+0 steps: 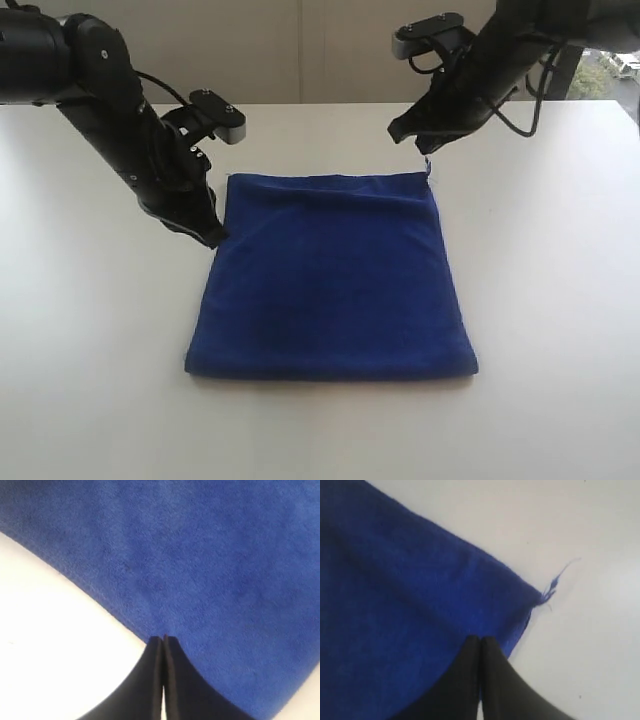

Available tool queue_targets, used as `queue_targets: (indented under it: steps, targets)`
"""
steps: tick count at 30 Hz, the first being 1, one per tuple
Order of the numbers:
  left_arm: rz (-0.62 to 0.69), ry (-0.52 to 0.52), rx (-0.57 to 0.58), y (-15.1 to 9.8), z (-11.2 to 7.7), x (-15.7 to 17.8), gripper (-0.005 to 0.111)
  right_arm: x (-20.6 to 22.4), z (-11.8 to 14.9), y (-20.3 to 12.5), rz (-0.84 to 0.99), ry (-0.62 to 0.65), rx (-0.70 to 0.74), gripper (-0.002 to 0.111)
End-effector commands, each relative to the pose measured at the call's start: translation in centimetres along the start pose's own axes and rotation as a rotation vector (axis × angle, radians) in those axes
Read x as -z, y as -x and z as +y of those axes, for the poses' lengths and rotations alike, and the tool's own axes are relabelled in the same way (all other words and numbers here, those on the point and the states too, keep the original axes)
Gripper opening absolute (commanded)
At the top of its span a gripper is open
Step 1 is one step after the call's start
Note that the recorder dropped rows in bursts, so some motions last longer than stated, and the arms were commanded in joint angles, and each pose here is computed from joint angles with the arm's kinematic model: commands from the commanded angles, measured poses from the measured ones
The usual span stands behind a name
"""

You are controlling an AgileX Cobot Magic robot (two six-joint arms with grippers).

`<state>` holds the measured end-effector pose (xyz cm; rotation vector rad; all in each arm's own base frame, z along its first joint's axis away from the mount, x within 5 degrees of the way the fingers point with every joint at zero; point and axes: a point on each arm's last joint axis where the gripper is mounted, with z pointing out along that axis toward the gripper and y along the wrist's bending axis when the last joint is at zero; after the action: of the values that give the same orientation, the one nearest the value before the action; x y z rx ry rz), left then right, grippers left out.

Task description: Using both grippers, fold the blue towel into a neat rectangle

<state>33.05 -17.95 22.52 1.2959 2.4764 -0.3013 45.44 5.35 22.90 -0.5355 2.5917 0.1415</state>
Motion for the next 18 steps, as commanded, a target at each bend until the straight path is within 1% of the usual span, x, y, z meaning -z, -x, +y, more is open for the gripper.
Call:
queue_targets:
  steps: [1,8,10,13,18]
  targets:
    - [0.072,-0.030,-0.016,-0.9,-0.6,1.3,0.000,2.4,0.6,-2.5,0.040,-0.016,0.009,0.000]
    - [0.068,-0.019,-0.020,-3.0,-1.9,2.2,0.000,6.6,2.2,-5.8,0.001,-0.036,0.082,0.000]
    - [0.063,-0.014,-0.030,-3.8,-2.3,2.5,0.000,7.6,2.8,-6.9,0.004,-0.034,0.155,0.000]
    - [0.048,0.000,-0.059,-4.8,-3.0,3.0,0.000,8.8,3.4,-8.3,-0.005,-0.035,0.233,0.000]
    - [0.007,0.024,-0.137,-5.7,-3.9,4.8,0.000,10.4,4.3,-10.2,-0.052,-0.062,0.261,0.000]
